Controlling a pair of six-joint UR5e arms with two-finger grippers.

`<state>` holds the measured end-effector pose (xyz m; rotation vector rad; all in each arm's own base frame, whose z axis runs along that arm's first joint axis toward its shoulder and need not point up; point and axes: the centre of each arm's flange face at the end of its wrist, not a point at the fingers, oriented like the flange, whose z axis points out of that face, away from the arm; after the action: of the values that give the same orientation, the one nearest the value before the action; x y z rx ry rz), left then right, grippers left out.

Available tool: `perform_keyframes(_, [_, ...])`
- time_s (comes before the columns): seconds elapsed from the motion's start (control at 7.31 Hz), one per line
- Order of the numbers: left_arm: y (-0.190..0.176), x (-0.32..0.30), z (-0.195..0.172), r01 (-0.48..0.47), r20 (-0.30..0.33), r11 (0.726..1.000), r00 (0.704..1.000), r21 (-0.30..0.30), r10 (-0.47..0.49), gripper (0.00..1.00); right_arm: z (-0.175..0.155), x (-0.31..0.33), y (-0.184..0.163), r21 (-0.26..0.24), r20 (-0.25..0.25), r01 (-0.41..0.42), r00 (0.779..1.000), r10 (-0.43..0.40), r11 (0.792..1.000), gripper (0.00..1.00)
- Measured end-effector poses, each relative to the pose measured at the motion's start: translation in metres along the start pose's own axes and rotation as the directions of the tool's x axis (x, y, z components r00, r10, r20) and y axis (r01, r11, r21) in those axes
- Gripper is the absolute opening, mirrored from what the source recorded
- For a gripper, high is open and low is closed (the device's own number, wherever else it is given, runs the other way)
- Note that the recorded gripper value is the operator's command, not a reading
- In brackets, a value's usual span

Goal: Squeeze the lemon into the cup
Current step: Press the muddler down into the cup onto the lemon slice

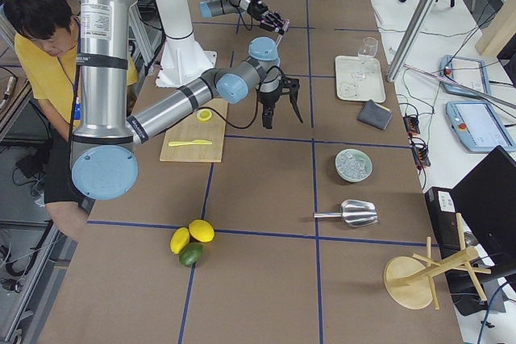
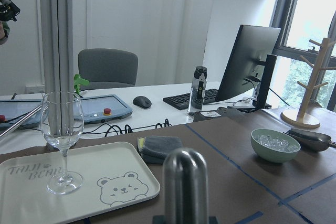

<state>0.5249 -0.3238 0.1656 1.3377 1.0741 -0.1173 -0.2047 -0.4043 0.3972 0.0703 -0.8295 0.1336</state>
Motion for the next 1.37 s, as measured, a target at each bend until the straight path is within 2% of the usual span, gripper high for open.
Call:
perform_keyframes(0.68, [0.007, 0.019, 0.011, -0.003, 0.011, 1.000, 1.000, 0.004, 0.003, 0.00, 0.003, 0.002, 0.000, -0.004, -0.005, -0.004, 1.000, 0.004, 1.000, 1.00])
perform_keyframes(1.09, [0.034, 0.010, 0.023, -0.042, 0.067, 0.999, 0.997, -0.010, 0.043, 0.00, 0.005, 0.002, -0.001, -0.005, -0.009, -0.006, 1.000, 0.006, 1.000, 1.00])
perform_keyframes(1.37, [0.048, 0.011, 0.022, -0.056, 0.076, 0.998, 0.995, -0.025, 0.058, 0.00, 0.005, 0.002, -0.001, -0.005, -0.008, -0.006, 1.000, 0.006, 1.000, 1.00])
